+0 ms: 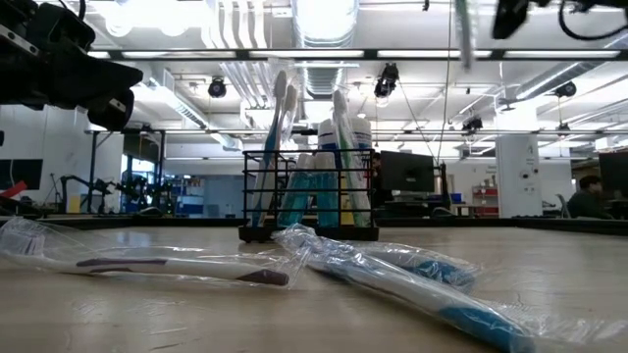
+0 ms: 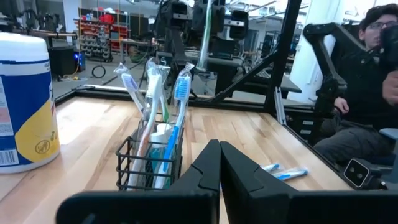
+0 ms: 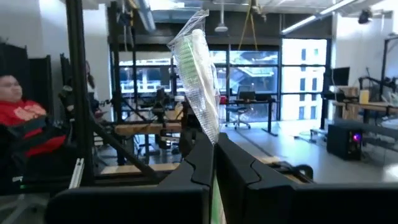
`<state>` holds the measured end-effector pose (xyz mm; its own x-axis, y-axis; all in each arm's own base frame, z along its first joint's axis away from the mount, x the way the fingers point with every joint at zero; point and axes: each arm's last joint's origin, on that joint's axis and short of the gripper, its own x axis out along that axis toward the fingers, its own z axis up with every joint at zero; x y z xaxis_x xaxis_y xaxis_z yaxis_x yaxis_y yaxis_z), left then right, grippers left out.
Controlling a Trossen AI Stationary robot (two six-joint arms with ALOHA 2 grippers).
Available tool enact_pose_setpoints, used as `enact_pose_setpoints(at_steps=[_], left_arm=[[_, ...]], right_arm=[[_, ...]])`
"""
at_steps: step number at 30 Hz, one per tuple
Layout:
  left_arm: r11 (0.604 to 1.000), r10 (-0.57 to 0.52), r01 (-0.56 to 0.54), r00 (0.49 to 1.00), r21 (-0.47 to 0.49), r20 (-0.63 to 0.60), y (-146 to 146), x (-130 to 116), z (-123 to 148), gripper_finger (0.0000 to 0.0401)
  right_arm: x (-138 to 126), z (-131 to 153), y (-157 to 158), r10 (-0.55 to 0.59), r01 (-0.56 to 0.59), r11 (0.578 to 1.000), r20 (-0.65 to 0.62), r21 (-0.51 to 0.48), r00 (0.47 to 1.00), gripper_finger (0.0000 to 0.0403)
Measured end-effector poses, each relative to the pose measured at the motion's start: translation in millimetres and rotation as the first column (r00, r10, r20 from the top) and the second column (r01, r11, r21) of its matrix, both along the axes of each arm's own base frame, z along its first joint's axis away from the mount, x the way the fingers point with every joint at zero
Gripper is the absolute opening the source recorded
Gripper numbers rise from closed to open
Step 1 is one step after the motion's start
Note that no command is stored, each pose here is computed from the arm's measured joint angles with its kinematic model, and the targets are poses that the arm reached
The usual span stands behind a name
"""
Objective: Pick & Place toothbrushing station
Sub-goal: Put the green toothbrush into the wire organizer
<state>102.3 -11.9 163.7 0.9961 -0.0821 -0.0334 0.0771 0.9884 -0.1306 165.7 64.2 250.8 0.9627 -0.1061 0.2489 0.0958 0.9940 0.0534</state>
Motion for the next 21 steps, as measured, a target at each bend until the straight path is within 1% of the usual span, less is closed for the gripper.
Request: enact_pose_setpoints(at_steps=[4, 6, 11, 15, 18, 21], left_arm=[[1.000, 0.000, 0.000, 1.000, 0.005, 0.000, 0, 0, 0, 0.0005], [1.000, 0.000, 0.000, 1.000, 0.007, 0.001, 0, 0, 0, 0.0005], [1.000, -0.002, 0.002, 1.000, 0.023, 0.001, 0, 0, 0, 0.0005], [1.000, -0.003, 0.002, 1.000, 0.031, 0.001, 0, 0, 0, 0.0005], [0.999, -0.003, 0.003, 1.000, 0.033, 0.001, 0, 0, 0, 0.0005], [0.999, -0.003, 0.003, 1.000, 0.033, 0.000, 0, 0, -1, 0.0005]], right_arm=[[30, 5, -2, 0.002, -0.003, 0.999, -0.050, -0.033, 0.999, 0.0006], [44, 5, -6, 0.023, -0.025, 0.999, -0.062, -0.037, 0.998, 0.0007], [70, 3, -14, 0.063, -0.064, 0.997, -0.027, -0.040, 0.998, 0.0007], [85, -10, -17, 0.070, -0.070, 0.997, 0.001, -0.043, 0.998, 0.0007], [95, -30, -18, 0.060, -0.061, 0.998, -0.021, -0.035, 0.998, 0.0008], [102, -42, -21, 0.044, -0.043, 0.999, 0.005, -0.024, 0.999, 0.0008]])
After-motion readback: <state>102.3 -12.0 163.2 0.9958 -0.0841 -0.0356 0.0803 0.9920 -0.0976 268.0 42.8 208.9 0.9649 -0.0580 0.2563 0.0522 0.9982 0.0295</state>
